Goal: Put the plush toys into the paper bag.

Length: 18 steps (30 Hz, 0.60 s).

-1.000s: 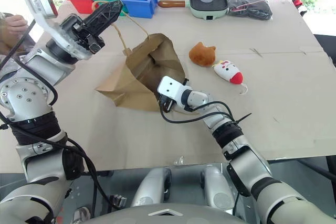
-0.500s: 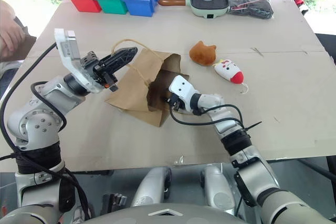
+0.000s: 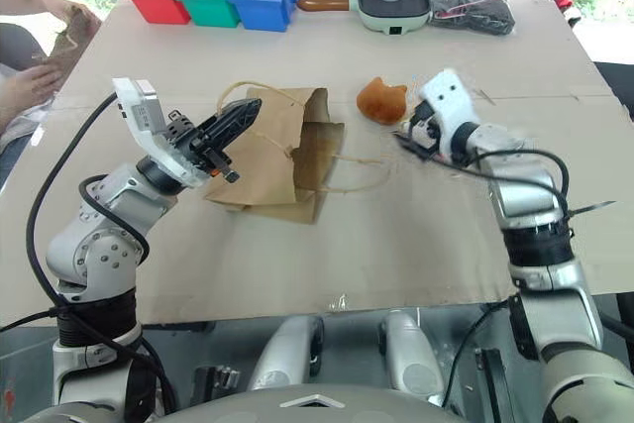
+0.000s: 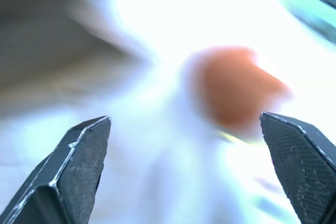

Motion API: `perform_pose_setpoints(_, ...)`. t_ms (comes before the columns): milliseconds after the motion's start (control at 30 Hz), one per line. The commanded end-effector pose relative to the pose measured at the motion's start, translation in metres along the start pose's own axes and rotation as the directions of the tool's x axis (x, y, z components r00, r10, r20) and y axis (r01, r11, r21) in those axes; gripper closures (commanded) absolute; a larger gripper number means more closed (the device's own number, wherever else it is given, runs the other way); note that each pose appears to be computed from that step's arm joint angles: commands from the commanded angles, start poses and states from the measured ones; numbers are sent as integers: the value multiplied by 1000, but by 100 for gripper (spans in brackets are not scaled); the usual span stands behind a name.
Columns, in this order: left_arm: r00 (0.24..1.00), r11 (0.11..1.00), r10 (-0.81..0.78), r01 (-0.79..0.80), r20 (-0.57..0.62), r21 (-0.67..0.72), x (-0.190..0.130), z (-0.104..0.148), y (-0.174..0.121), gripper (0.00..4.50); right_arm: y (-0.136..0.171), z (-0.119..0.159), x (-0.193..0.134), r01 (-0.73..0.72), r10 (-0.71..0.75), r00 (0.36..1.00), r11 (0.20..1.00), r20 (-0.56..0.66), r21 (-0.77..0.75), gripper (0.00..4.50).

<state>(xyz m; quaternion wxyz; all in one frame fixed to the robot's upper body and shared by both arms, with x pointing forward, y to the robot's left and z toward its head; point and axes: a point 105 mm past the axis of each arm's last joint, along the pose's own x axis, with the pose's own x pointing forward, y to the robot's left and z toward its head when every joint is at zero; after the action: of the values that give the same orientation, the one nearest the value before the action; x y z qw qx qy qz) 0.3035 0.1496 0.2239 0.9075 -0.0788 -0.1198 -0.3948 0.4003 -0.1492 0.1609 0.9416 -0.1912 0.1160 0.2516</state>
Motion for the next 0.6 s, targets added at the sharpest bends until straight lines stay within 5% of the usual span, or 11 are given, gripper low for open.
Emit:
perform_pose_setpoints(33,998,999,-34,32,59,41,5,16,-11,450,-20,-22,16,66,-65,992,998,-105,9,8)
perform_pose_setpoints(233,997,998,-41,38,64,48,3,18,-14,450,-14,-29,22,-28,32,995,998,-93,48,269)
perform_pose_setpoints(367,995,998,-49,46,87,29,1,20,-15,450,2,16,-4,-167,173,974,985,149,-52,442)
perform_pose_setpoints(467,991,997,-71,69,113,24,1,25,-17,450,35,40,-22,-300,331,914,941,236,-156,446)
perform_pose_setpoints(600,987,995,-98,97,125,10,6,28,-20,450,84,49,-8,-401,464,870,862,167,-309,446)
